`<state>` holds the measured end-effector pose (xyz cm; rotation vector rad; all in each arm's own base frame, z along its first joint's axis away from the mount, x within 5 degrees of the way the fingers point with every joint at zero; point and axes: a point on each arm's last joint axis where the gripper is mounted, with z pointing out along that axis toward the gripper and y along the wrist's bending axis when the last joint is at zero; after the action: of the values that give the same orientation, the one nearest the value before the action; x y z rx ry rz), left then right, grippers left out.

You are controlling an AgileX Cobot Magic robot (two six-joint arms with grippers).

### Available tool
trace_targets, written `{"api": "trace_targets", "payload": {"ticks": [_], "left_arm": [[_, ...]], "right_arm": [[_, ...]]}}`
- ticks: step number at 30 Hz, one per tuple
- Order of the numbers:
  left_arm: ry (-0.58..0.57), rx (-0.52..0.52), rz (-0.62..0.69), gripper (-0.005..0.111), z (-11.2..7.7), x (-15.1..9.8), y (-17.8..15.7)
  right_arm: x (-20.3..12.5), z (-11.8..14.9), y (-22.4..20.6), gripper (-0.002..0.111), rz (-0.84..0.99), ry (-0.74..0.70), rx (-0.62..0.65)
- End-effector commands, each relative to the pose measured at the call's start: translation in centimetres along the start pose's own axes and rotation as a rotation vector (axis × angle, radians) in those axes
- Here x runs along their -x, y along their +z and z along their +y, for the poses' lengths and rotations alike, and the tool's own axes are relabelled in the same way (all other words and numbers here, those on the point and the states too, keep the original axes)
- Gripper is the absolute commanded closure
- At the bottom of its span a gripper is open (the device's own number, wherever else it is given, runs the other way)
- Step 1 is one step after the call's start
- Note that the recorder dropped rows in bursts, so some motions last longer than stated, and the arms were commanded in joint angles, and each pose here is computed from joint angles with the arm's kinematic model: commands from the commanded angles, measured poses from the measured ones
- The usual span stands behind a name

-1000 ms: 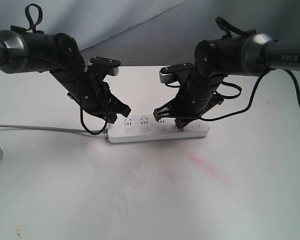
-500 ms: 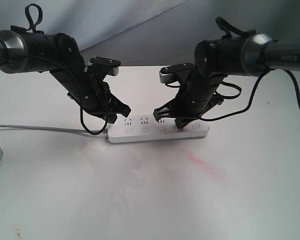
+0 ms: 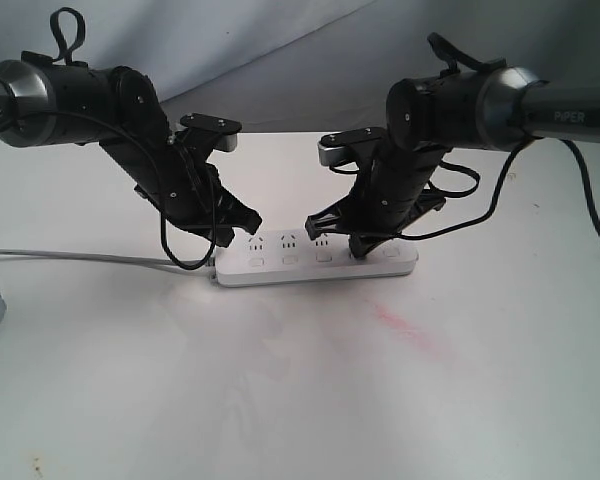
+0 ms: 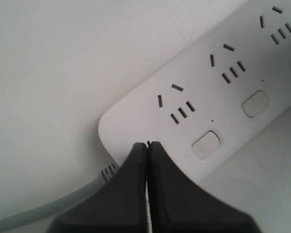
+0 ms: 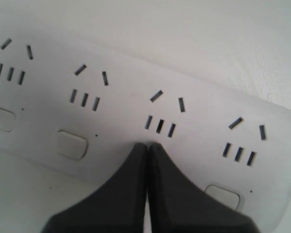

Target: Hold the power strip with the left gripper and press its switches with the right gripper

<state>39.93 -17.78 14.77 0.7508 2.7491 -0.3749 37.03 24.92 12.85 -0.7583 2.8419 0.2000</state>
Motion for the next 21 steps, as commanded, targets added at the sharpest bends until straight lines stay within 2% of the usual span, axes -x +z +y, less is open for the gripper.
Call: {"api": "trace_targets", "payload": {"ticks": [1, 5, 13, 17, 21], "left_arm": [[0.002, -0.003, -0.007, 0.107, -0.3, 0.2, -0.1], [0.002, -0.003, -0.007, 0.107, -0.3, 0.2, -0.1], [0.002, -0.004, -0.005, 0.107, -0.3, 0.2, -0.1], [0.004, -0.004, -0.005, 0.107, -0.3, 0.2, -0.1], [0.003, -0.003, -0.007, 0.107, -0.3, 0.2, -0.1]], "right_arm": [[-1.9, 0.0, 3.8, 0.108, 0.133, -0.005, -0.013], [-2.6, 0.4, 4.8, 0.108, 0.195, -0.029, -0.026], [-2.6, 0.6, 4.6, 0.108, 0.202, -0.037, -0.037], [-1.4, 0.8, 2.7, 0.108, 0.140, -0.040, -0.032], [0.4, 1.3, -1.0, 0.108, -0.014, -0.032, -0.009]]}}
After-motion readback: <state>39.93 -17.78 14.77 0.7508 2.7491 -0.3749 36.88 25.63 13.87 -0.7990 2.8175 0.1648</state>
